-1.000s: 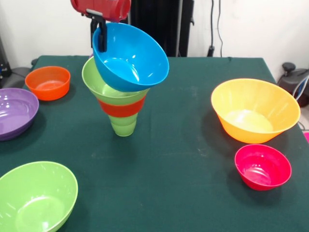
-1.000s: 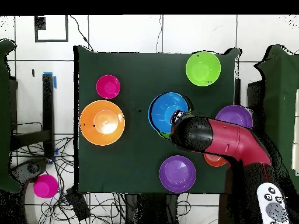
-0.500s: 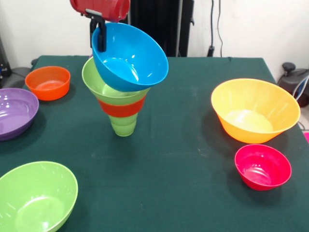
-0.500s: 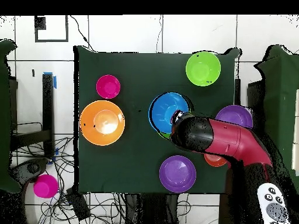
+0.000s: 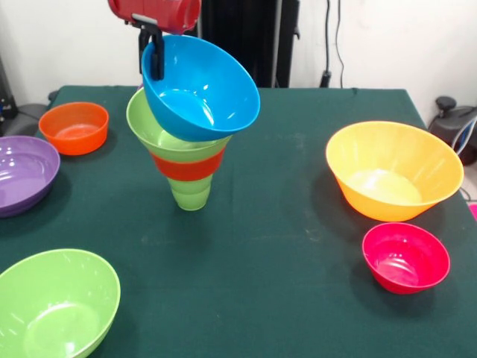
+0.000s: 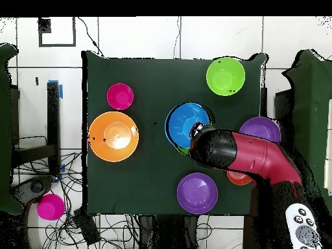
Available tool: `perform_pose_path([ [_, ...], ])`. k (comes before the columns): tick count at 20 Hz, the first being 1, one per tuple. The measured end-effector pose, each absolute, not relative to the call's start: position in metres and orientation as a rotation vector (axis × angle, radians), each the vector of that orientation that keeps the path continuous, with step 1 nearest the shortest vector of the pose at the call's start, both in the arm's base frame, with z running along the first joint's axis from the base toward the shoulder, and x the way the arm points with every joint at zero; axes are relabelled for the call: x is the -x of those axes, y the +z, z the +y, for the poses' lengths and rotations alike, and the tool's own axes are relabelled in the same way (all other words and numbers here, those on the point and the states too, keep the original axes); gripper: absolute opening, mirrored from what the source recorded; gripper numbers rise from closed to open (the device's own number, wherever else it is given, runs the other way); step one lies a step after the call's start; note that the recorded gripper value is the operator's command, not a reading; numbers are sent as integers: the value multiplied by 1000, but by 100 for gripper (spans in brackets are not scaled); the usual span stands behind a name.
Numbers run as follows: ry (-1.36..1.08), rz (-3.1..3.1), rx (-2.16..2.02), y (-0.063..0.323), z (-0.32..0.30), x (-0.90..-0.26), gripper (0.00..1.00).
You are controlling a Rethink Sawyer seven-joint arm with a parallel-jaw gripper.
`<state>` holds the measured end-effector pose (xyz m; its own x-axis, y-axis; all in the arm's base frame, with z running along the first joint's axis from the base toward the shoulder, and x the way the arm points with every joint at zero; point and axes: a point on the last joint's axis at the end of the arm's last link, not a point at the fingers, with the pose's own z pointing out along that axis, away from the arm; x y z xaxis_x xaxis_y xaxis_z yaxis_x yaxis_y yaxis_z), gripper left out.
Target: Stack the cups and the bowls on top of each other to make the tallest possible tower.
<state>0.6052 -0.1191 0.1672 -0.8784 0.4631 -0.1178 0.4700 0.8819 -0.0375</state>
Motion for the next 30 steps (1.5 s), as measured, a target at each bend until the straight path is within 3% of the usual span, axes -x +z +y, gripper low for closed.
perform_pose_path([
  [30,-59,2935,-743,168,-126,-611,0],
])
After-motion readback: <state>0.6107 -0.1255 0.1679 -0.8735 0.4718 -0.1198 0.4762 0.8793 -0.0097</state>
